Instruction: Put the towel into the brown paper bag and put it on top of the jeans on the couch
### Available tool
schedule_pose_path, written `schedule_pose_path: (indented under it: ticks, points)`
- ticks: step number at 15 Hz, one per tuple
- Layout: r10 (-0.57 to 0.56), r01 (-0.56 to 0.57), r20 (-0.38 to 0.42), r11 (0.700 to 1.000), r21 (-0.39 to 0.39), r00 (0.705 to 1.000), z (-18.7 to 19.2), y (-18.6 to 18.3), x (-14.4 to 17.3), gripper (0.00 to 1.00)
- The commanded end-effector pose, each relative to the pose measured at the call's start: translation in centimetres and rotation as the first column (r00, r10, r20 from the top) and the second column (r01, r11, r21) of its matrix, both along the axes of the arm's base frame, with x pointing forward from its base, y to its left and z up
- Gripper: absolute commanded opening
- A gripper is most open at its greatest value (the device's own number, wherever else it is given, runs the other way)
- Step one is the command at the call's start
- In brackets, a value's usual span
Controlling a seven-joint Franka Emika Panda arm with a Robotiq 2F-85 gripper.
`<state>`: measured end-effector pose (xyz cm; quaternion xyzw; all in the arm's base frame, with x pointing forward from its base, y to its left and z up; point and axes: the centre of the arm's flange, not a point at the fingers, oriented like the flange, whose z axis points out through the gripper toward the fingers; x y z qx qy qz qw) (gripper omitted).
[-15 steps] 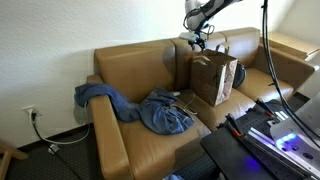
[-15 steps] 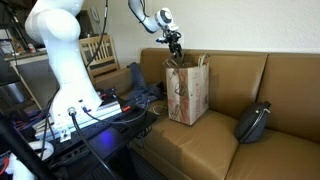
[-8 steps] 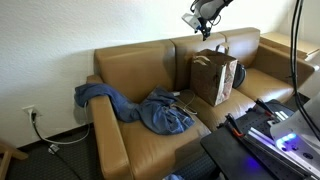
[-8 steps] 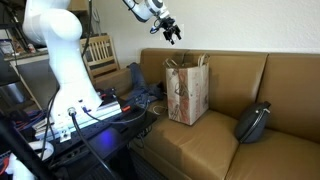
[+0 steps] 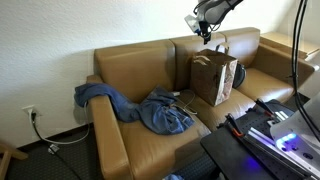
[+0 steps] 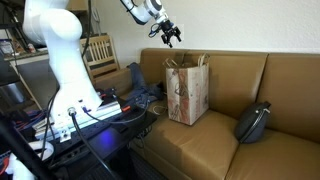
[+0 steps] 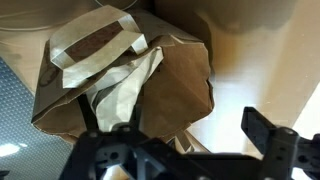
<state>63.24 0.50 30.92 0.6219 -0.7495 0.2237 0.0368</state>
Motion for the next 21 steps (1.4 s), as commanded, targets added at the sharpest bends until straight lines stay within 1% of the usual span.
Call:
schedule_pose_path:
  ticks: [1,3,5,7,9,10,11,12,15,16,18,20,21]
  points:
    - [-0.147,0.15,-0.062,0.987,0.055,0.987,-1.1,-1.0,2.0,1.0]
    - [-0.21,0.224,-0.108,0.963,0.147,0.972,-2.6,-2.7,1.6,1.0]
    - [-0.294,0.321,-0.147,0.921,0.221,0.945,-4.4,-3.7,0.6,1.0]
    - [-0.382,0.419,-0.179,0.865,0.274,0.906,-6.6,-4.7,-0.7,1.0]
    - [-0.456,0.508,-0.227,0.801,0.316,0.861,-8.6,-5.4,-2.0,1.0]
    - [-0.403,0.446,-0.199,0.853,0.271,0.893,-7.3,-5.0,-1.0,1.0]
    - [-0.424,0.473,-0.217,0.836,0.28,0.879,-8.1,-5.3,-1.3,1.0]
    - [-0.436,0.487,-0.227,0.826,0.283,0.871,-8.6,-5.5,-1.5,1.0]
    - [-0.445,0.497,-0.23,0.819,0.285,0.866,-8.8,-5.4,-1.6,1.0]
    - [-0.487,0.54,-0.236,0.788,0.295,0.841,-9.4,-5.7,-1.2,1.0]
    - [-0.557,0.619,-0.271,0.712,0.33,0.785,-11.0,-6.4,-1.4,1.0]
    - [-0.597,0.672,-0.309,0.648,0.358,0.74,-12.2,-7.0,-2.2,1.0]
    - [-0.619,0.696,-0.319,0.621,0.36,0.718,-12.9,-7.3,-2.5,1.0]
